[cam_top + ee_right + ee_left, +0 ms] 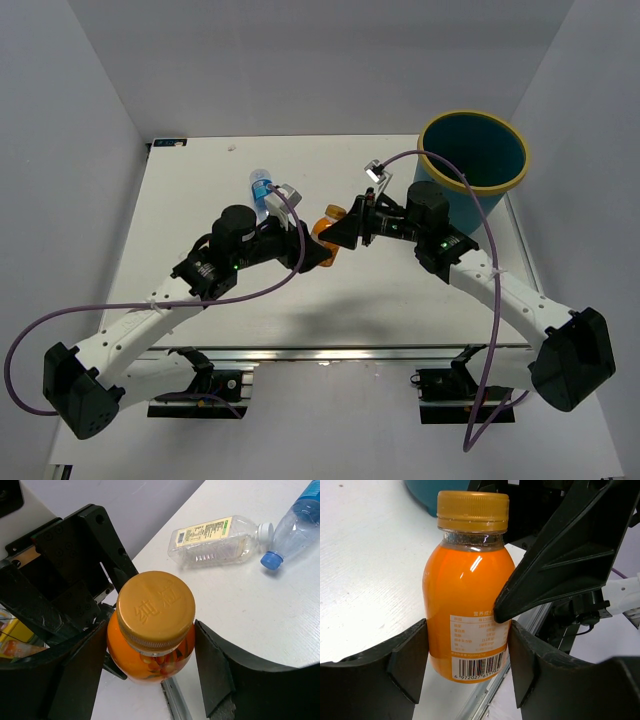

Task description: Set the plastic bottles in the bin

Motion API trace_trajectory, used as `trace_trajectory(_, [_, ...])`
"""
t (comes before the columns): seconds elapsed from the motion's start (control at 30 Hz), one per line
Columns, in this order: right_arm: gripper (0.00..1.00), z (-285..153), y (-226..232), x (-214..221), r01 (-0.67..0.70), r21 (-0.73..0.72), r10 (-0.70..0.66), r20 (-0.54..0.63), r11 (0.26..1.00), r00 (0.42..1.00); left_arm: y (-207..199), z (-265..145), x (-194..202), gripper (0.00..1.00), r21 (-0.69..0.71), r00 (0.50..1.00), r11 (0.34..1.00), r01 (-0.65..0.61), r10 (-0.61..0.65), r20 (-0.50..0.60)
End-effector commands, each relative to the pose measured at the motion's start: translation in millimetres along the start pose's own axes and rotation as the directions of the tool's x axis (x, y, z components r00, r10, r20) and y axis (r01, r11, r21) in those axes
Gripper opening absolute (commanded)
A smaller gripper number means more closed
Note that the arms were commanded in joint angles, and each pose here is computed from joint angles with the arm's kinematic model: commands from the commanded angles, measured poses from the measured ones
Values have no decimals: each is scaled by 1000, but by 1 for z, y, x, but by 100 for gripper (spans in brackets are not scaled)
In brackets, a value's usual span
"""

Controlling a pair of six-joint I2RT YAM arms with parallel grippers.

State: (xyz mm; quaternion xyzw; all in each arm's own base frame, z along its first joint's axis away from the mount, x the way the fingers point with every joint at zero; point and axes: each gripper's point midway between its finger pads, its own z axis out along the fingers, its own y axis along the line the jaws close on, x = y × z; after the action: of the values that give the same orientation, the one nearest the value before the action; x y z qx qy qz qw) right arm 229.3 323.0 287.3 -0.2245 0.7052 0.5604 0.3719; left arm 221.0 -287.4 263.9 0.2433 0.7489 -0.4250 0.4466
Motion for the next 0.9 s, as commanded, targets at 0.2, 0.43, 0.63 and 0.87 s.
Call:
trace_trajectory(0.2, [1, 1, 3, -7, 51, 5, -51, 31, 999, 998, -34, -14, -35, 0, 107, 991, 988, -116, 107, 86])
trace_trajectory(0.43, [0, -2, -9, -14, 90, 84, -95, 60, 992, 994, -21, -16, -38, 56, 20, 989, 991, -135, 134, 56])
trace_trajectory(0.63, [0, -6, -13, -14, 116, 115, -124, 64, 986, 990, 7, -25, -42, 98, -160, 991, 980, -120, 129, 45])
trace_trajectory(0.87, [0, -25, -33, -34, 136, 263, -168, 102, 955, 981, 62, -48, -68, 98, -506, 989, 861, -46, 110, 97])
